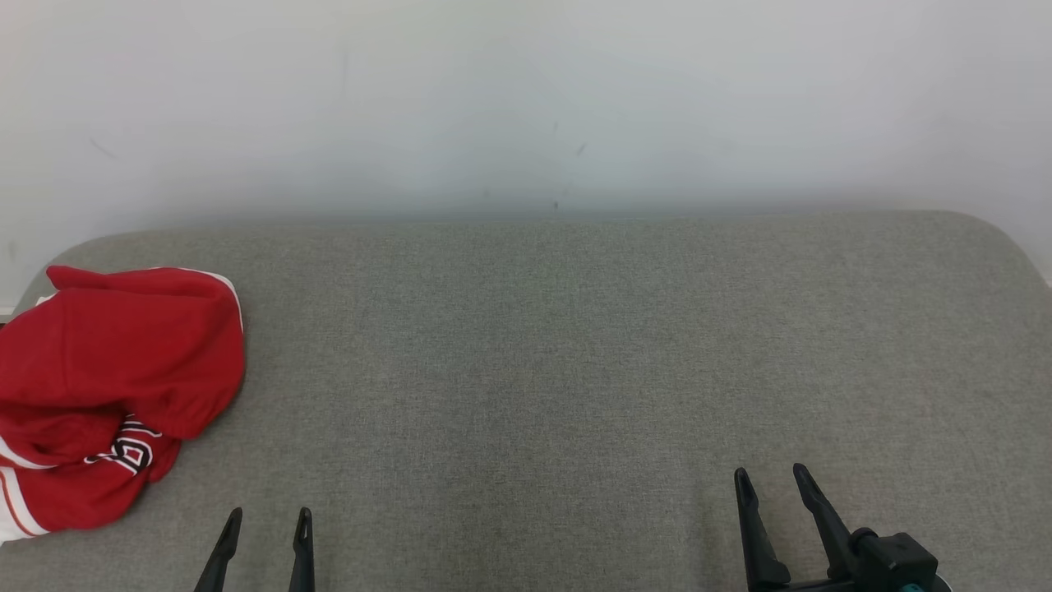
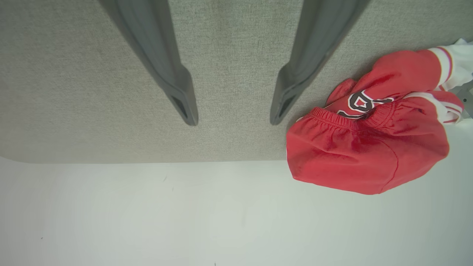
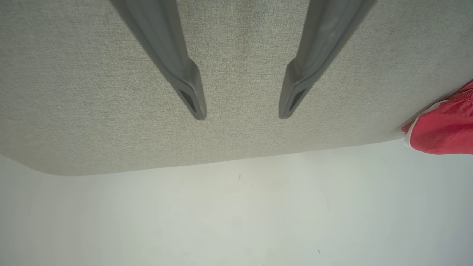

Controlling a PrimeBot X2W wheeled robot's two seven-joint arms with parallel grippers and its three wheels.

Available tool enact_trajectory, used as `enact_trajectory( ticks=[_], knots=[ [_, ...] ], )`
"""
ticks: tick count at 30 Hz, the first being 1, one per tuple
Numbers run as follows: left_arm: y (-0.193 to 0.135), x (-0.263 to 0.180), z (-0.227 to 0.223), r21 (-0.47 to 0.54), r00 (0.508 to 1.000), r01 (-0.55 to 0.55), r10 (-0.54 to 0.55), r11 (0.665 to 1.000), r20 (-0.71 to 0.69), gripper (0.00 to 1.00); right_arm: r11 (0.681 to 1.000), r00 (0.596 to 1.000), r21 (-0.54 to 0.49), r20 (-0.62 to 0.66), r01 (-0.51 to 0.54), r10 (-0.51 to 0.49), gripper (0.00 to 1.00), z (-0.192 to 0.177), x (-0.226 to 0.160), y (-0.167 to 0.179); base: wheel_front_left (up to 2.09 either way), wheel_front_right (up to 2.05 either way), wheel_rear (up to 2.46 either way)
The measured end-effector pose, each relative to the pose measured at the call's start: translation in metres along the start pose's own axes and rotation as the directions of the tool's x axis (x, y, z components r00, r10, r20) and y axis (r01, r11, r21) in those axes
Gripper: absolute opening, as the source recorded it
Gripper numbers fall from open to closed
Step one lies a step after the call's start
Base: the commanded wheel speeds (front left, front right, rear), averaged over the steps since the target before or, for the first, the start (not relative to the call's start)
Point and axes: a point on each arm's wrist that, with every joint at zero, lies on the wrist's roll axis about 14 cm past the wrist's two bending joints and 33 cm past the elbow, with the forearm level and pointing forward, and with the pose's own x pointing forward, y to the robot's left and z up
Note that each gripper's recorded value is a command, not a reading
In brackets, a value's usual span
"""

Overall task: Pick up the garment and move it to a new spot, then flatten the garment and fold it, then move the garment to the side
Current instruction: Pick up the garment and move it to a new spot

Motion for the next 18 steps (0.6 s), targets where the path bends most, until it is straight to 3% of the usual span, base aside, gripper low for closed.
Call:
enact_trajectory(
  ticks=[18],
  knots=[
    [0.026,-0.015,-0.003,0.000,0.996,-0.087,0.087,0.996,-0.010,1.00,0.998,0.998,0.006,-0.019,-0.056,0.056,1.00,-0.006,0.006,0.018,0.00,0.00,0.00]
  ],
)
